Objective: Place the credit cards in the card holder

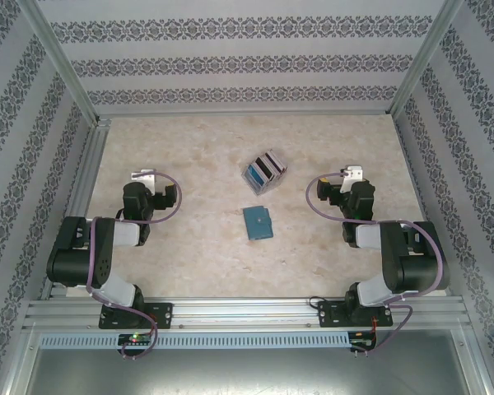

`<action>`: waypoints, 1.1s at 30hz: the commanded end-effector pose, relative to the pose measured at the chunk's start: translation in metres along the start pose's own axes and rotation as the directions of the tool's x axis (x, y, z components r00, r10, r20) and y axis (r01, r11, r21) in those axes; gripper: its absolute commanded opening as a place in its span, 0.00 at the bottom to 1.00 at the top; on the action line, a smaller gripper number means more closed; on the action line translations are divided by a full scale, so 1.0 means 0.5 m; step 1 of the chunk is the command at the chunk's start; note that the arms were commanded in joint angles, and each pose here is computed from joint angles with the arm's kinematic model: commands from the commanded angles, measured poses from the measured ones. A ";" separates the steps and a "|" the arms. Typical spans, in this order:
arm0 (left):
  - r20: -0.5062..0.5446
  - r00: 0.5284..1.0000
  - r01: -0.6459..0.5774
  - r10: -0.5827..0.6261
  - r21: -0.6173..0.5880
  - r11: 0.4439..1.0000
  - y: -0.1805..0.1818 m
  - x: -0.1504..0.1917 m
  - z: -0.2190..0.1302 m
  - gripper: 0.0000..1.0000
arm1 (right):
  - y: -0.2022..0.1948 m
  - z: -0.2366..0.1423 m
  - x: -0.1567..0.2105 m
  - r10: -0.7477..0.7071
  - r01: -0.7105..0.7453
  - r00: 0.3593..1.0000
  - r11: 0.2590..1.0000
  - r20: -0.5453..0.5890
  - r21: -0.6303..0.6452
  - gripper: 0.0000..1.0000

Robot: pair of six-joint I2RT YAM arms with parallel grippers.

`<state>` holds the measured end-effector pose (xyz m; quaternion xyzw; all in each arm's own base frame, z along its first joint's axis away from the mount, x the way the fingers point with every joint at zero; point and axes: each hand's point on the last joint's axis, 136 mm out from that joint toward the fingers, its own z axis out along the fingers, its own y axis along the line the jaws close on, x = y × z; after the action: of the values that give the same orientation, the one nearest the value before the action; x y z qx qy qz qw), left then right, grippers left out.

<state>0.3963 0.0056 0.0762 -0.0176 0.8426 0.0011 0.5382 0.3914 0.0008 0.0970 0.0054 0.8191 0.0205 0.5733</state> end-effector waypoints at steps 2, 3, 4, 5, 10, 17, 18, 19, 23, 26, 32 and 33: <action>0.016 1.000 -0.019 0.019 0.008 1.000 0.002 -0.018 0.002 1.00 | 0.010 0.006 -0.020 -0.002 0.003 1.000 1.000 0.026 -0.021 0.98; 0.016 1.000 -0.019 0.019 0.007 1.000 0.002 -0.018 0.003 1.00 | 0.010 0.006 -0.020 -0.002 0.002 1.000 1.000 0.026 -0.021 0.98; 0.016 1.000 -0.019 0.018 0.008 1.000 0.002 -0.018 0.002 1.00 | 0.010 0.006 -0.020 -0.001 0.002 1.000 1.000 0.025 -0.021 0.98; 0.018 1.000 -0.019 0.019 0.008 1.000 0.002 -0.019 0.002 1.00 | 0.010 0.006 -0.019 -0.001 0.002 1.000 1.000 0.025 -0.021 0.98; 0.017 1.000 -0.019 0.018 0.008 1.000 0.002 -0.018 0.002 1.00 | 0.010 0.006 -0.020 -0.002 0.003 1.000 1.000 0.026 -0.022 0.98; 0.017 1.000 -0.019 0.019 0.009 1.000 0.001 -0.018 0.002 1.00 | 0.010 0.006 -0.020 -0.002 0.002 1.000 1.000 0.026 -0.021 0.98; 0.017 1.000 -0.018 0.018 0.009 1.000 0.001 -0.019 0.002 1.00 | 0.010 0.006 -0.020 -0.001 0.002 1.000 1.000 0.026 -0.022 0.98; 0.016 1.000 -0.019 0.019 0.009 1.000 0.001 -0.018 0.003 1.00 | 0.010 0.006 -0.020 -0.001 0.002 1.000 1.000 0.026 -0.021 0.98; 0.018 1.000 -0.019 0.019 0.008 1.000 0.002 -0.019 0.002 1.00 | 0.010 0.006 -0.019 0.000 0.001 1.000 1.000 0.024 -0.021 0.98; 0.018 1.000 -0.018 0.018 0.009 1.000 0.002 -0.018 0.002 1.00 | 0.010 0.006 -0.020 -0.002 0.002 1.000 1.000 0.026 -0.021 0.98; 0.000 1.000 -0.005 0.005 -0.019 1.000 0.011 -0.035 -0.002 1.00 | 0.009 -0.009 -0.048 -0.015 0.015 0.999 1.000 0.043 0.005 0.98; -0.025 1.000 0.004 -0.005 -0.035 0.999 0.016 -0.046 -0.007 1.00 | 0.009 -0.018 -0.060 -0.024 0.023 0.999 0.999 0.040 0.024 0.98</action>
<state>0.3959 0.0066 0.0761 -0.0195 0.8498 0.0034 0.5267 0.3893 0.0029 0.0987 0.0042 0.8226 0.0187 0.5683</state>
